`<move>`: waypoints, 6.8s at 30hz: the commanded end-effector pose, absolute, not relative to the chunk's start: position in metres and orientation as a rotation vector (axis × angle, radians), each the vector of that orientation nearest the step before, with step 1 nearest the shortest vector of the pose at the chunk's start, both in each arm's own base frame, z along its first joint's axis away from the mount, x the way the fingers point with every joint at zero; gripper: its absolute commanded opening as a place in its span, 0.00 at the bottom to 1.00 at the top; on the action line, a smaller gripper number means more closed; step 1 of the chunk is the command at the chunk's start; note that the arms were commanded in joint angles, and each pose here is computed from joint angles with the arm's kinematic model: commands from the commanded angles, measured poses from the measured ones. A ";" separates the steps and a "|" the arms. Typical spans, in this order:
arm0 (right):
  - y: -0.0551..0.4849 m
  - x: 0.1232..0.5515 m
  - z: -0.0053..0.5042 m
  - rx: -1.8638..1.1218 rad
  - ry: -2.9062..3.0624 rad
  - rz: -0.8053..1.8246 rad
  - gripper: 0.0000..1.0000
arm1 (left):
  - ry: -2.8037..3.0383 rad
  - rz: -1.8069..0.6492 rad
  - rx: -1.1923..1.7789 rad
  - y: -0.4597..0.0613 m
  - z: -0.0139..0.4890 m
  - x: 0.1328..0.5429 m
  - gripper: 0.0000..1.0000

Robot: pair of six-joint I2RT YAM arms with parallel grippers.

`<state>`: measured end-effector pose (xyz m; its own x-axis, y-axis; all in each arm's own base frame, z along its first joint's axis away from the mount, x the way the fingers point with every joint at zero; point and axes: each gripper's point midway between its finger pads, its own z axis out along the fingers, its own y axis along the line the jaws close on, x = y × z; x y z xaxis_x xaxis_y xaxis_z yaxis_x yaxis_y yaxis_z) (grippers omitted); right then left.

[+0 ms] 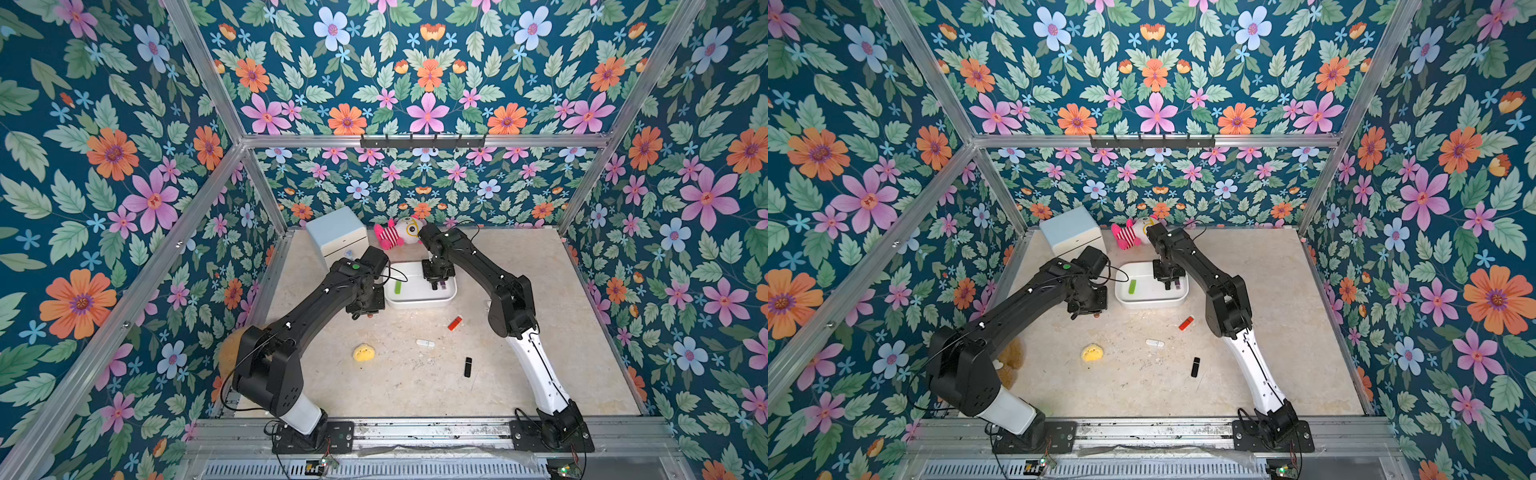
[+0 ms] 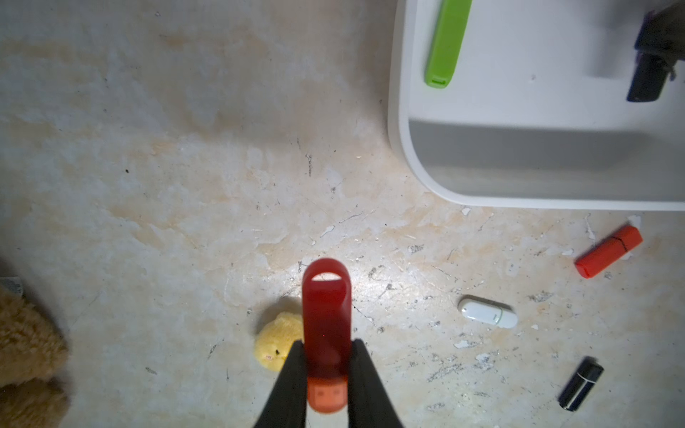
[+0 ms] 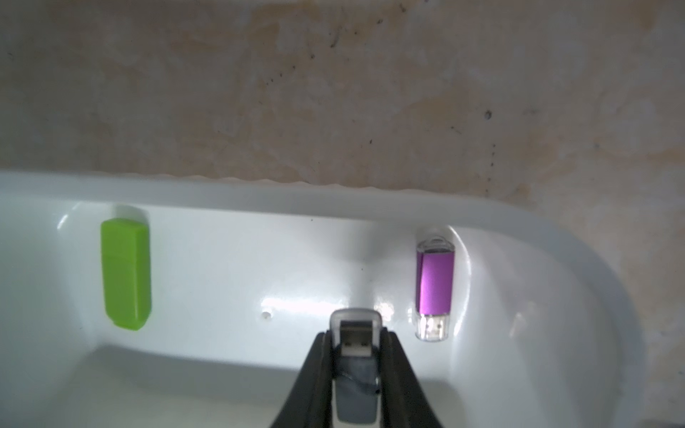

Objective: Put the usb flash drive into the storage box
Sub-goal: Place the USB flash in the storage box, then pick up the USB flash from the center of the board.

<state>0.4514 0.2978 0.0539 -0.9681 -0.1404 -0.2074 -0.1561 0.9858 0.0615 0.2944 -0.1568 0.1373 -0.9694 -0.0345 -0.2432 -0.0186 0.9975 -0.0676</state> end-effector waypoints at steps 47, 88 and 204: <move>0.285 0.466 0.136 -0.123 2.680 0.112 0.45 | 2.799 -0.108 0.067 -0.174 0.162 0.339 0.00; 0.134 0.237 0.130 0.326 2.785 -0.012 0.63 | 2.899 -0.278 0.336 -0.275 0.048 0.442 0.00; 0.149 0.173 0.041 0.430 2.987 0.019 0.00 | 2.854 -0.193 0.730 -0.256 0.069 0.228 0.58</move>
<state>0.1736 0.1670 0.0364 -0.9517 0.2881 -0.1062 0.2812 0.9567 0.0759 0.2276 -0.2477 0.0706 -0.8854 0.4192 -0.2008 0.4395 0.8956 -0.0685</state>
